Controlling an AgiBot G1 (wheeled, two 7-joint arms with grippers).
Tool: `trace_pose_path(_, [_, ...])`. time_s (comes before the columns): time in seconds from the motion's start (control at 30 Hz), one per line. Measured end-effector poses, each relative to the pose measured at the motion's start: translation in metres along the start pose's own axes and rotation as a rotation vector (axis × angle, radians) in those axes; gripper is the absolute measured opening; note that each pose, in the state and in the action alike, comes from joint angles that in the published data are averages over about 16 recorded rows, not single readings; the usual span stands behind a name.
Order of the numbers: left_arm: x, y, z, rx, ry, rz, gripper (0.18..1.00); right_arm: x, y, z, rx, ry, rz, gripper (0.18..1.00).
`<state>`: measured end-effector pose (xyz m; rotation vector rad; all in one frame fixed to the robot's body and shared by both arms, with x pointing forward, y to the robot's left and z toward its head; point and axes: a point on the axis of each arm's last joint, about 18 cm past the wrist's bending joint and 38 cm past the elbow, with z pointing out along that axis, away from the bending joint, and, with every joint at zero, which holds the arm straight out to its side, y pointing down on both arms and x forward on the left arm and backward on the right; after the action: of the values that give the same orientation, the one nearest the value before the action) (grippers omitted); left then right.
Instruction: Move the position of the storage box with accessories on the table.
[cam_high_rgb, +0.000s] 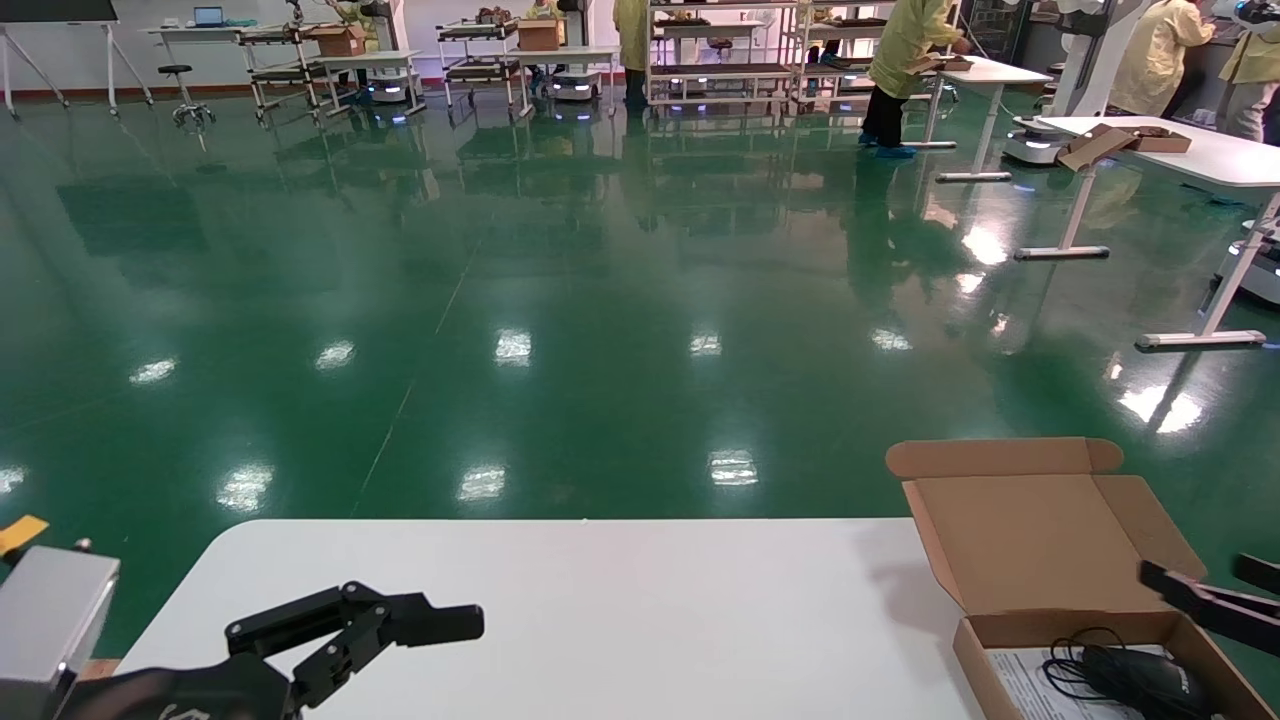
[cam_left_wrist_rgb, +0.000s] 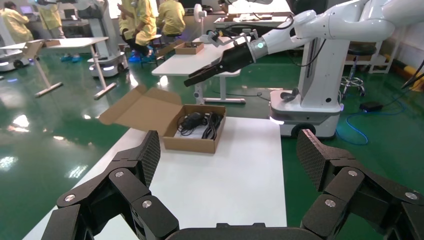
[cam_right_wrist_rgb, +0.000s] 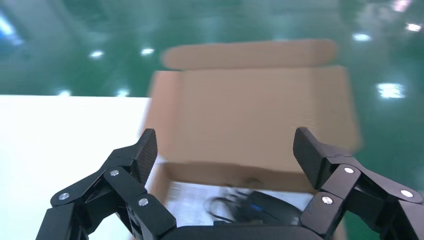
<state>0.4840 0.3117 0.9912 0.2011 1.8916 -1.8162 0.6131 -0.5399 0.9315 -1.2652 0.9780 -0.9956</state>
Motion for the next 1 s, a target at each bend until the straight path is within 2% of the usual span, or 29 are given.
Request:
trace_pose_path(0.5, [0.0, 0.0, 0.0, 0.0, 0.0, 0.0, 1.0, -0.077, -0.033, 0.009, 0.075, -0.296, -0.106, 1.001])
trace_pose_path(1.0, [0.0, 0.0, 0.0, 0.0, 0.0, 0.0, 1.0, -0.157, -0.053, -0.003, 0.133, -0.596, -0.227, 1.001])
